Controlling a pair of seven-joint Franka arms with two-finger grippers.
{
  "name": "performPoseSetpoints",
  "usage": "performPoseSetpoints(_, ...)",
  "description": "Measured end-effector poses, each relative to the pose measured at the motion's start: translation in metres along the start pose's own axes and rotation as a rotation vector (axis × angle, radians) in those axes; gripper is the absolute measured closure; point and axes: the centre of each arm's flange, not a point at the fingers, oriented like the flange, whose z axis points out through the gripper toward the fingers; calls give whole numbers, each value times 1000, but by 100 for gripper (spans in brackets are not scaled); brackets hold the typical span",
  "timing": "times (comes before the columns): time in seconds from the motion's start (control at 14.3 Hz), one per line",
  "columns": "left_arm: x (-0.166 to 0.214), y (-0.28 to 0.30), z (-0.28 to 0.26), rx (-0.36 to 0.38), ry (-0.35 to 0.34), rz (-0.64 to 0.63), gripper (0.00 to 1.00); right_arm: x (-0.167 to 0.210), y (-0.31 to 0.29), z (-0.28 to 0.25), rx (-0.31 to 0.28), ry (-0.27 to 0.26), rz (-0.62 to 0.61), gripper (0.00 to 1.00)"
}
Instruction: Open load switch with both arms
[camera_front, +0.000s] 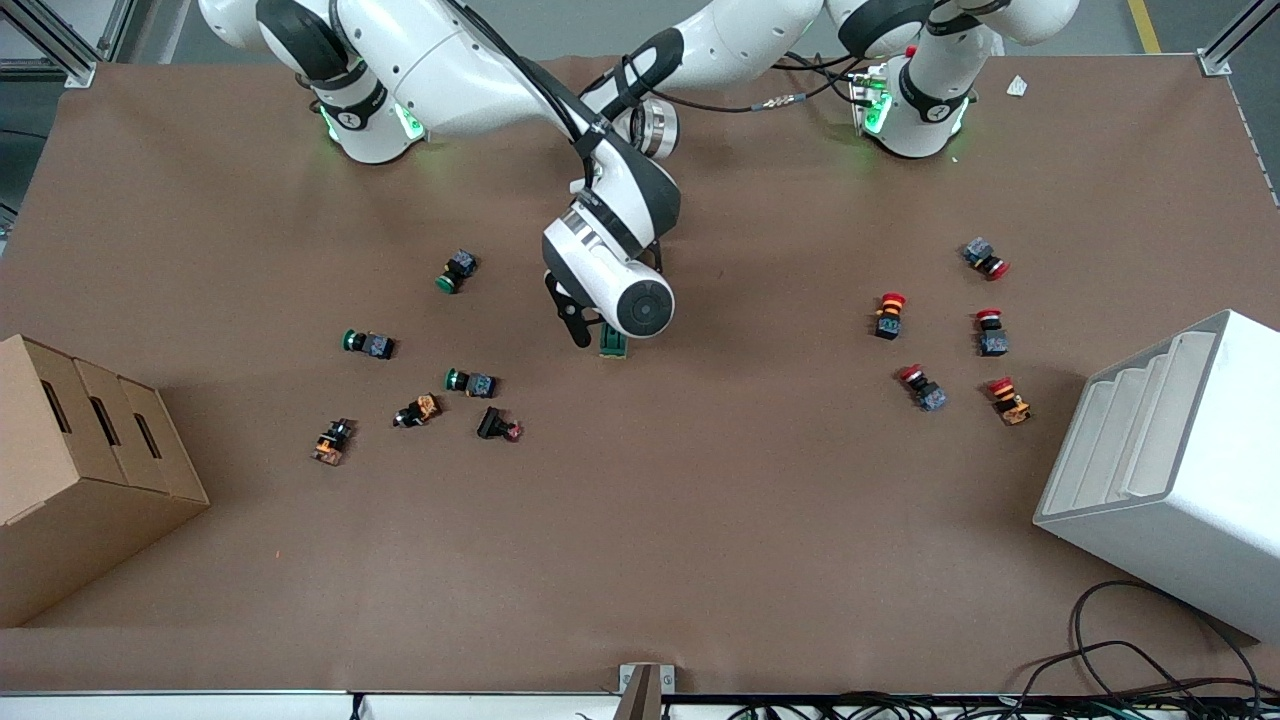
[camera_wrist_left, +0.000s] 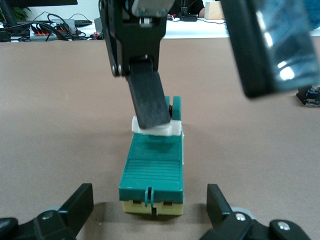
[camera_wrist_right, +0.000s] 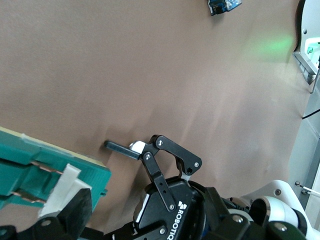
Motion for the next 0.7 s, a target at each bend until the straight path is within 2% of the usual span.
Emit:
performPoseSetpoints(0.49, 0, 0, 0, 1, 1, 3, 0, 1, -4, 12, 9, -2, 3, 0)
performPoseSetpoints(0.7, 1, 0, 0, 2, 3, 3, 1, 12, -6, 6, 14, -4, -53, 0)
